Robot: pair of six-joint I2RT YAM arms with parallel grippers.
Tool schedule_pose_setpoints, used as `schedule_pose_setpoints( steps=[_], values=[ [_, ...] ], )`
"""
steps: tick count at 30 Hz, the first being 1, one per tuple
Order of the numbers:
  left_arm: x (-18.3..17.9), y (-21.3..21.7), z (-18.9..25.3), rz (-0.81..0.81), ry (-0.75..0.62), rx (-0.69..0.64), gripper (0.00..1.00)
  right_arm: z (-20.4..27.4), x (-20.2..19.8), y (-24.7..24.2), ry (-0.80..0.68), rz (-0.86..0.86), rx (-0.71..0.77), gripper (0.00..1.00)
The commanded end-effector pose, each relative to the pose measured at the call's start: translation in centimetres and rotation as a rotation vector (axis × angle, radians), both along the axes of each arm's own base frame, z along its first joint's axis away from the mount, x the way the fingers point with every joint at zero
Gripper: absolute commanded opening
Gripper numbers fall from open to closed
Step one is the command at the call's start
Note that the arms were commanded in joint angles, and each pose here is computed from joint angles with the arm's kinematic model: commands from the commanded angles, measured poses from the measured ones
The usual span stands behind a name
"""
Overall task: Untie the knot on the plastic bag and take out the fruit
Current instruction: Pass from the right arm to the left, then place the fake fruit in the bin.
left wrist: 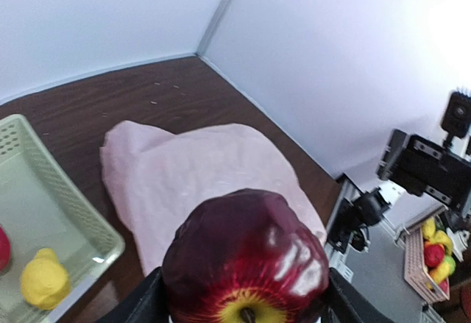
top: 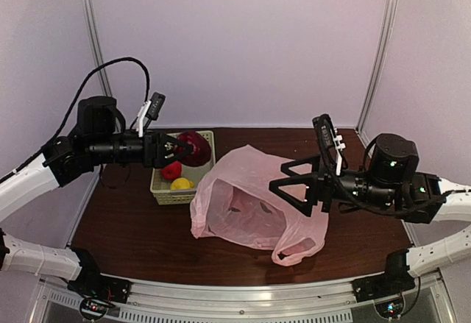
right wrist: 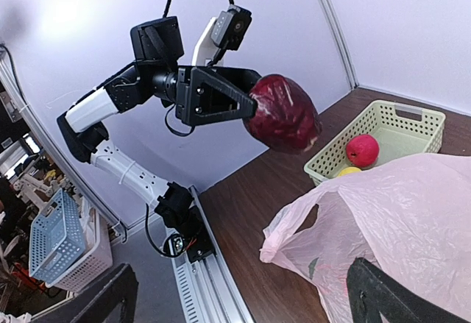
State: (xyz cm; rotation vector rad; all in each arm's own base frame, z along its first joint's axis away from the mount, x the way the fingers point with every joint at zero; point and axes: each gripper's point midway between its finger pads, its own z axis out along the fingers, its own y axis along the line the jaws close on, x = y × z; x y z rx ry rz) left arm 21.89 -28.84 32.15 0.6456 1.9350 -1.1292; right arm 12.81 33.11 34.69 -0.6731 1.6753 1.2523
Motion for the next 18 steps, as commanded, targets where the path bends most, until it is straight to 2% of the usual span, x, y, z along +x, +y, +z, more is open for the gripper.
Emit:
schedule_pose_setpoints(
  steps=[1,5,9,18],
  values=[
    [4.1,5.2,-0.5,0.242,-0.038,0.104,0.32,-1.0,1.6,-1.9,0.017,-0.125,-0.014,1.00],
    [6.8,8.2,-3.6,0.378,-0.002,0.246,0.32,-1.0,1.9,-2.7,0.020,-0.155,-0.008,1.00],
    [8.6,9.9,-7.2,0.445,0.037,0.391,0.32,-1.3,1.9,-2.7,0.026,-0.158,-0.009,1.00],
    [11.0,12.4,-12.6,0.524,0.084,0.562,0.32,-1.5,1.9,-2.7,0.030,-0.158,-0.011,1.00]
  ],
)
